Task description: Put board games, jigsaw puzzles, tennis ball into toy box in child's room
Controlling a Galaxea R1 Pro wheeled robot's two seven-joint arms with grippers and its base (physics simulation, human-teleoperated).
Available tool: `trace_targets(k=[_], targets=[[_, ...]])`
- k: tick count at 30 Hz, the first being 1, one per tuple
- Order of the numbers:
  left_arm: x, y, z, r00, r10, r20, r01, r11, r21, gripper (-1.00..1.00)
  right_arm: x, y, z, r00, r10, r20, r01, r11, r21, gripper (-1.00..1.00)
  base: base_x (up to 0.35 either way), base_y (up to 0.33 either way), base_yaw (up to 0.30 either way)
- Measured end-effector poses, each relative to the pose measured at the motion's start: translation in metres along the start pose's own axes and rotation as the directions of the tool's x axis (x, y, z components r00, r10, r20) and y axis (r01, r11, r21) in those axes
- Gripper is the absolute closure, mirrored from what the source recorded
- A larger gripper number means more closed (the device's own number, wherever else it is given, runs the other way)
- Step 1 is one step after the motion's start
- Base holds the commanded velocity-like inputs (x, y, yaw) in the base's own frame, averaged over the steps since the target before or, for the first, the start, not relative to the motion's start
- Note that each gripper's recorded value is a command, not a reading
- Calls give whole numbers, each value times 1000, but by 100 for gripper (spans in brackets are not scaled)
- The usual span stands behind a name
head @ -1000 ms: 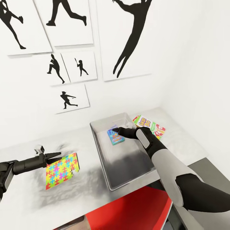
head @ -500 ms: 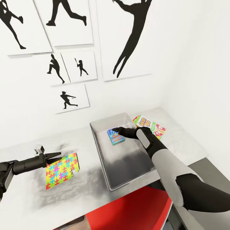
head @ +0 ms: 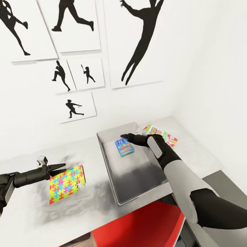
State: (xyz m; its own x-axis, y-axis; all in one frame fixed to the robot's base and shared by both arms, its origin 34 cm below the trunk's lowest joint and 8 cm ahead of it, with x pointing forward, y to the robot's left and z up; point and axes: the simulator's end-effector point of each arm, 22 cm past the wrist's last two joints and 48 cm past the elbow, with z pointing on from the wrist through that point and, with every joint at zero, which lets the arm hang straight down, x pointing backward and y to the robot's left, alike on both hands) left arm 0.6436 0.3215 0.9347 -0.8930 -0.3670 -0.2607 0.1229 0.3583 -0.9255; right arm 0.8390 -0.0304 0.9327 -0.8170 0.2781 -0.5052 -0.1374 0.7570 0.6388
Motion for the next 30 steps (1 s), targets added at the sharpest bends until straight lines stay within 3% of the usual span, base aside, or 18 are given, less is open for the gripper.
trace_targets(k=[17, 30], targets=[[-6, -13, -4, 1000, 24, 11, -24, 1000, 9, -100, -60, 85, -60, 990, -101, 103, 114, 984, -136, -100, 0, 0, 0], [-10, -23, -7, 999, 42, 19, -42, 999, 16, -100, -43, 114, -106, 987, -90, 133, 119, 965, -234, -100, 0, 0, 0]])
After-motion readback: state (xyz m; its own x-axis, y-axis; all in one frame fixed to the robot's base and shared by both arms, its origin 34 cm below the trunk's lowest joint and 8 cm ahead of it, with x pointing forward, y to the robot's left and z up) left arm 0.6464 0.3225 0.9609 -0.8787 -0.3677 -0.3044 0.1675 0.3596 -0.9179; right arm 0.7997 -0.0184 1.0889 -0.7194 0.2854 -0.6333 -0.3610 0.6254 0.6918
